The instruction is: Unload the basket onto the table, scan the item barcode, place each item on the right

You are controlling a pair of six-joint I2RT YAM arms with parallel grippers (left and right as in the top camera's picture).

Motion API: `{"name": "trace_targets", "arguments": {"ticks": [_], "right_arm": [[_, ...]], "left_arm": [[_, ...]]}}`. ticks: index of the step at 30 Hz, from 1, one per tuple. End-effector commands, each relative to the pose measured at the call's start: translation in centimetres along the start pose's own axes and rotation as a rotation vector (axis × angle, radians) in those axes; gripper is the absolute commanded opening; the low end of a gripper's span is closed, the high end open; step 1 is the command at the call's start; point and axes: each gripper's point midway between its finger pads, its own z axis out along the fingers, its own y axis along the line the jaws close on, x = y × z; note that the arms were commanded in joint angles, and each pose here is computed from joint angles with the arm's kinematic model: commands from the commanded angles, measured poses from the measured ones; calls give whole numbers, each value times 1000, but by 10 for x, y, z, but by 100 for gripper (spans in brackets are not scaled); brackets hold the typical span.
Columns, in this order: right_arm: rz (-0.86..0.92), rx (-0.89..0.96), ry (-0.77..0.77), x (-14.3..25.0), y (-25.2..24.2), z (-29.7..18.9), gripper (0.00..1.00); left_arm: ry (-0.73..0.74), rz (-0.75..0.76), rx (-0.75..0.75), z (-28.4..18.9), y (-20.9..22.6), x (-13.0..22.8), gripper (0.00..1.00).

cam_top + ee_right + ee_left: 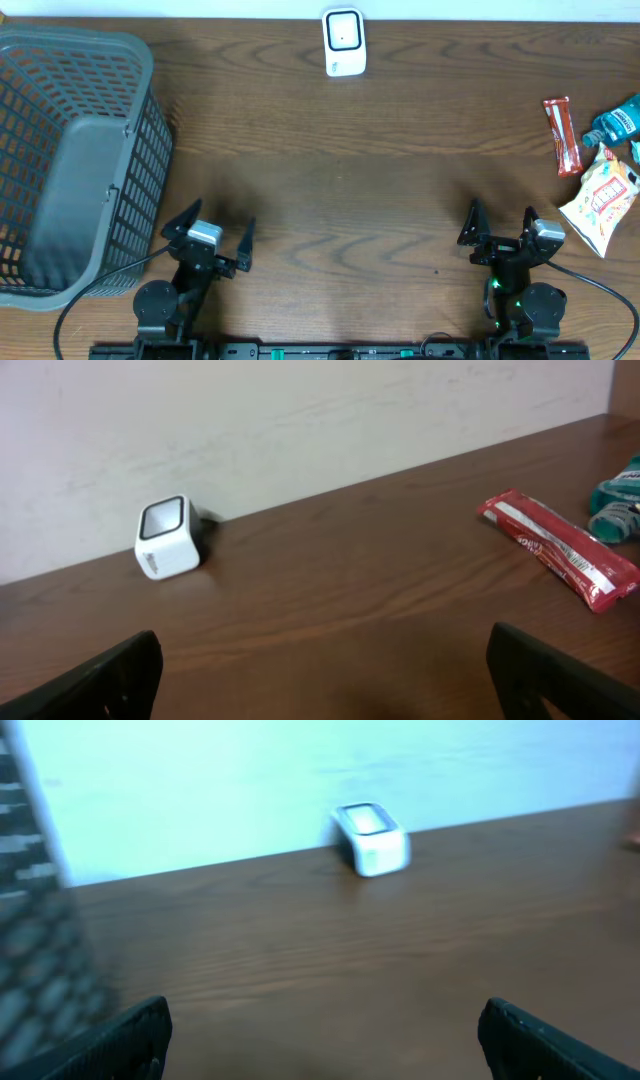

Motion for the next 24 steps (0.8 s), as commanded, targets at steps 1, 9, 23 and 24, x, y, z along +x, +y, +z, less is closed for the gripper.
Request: {"name": "trace_targets", "arguments": {"ticks": [1, 9, 23, 24], "right_arm": [[-9, 6, -2, 0, -1, 0, 99], [-9, 6, -2, 0, -1, 0, 99], [-9, 6, -2, 0, -1, 0, 99], [-9, 6, -2, 0, -1, 0, 99]], "left_arm": [[49, -53, -192, -1, 32, 21, 98], [56, -135, -313, -6, 52, 26, 98], [53, -135, -313, -6, 52, 25, 98], [53, -135, -313, -6, 52, 25, 98]]}}
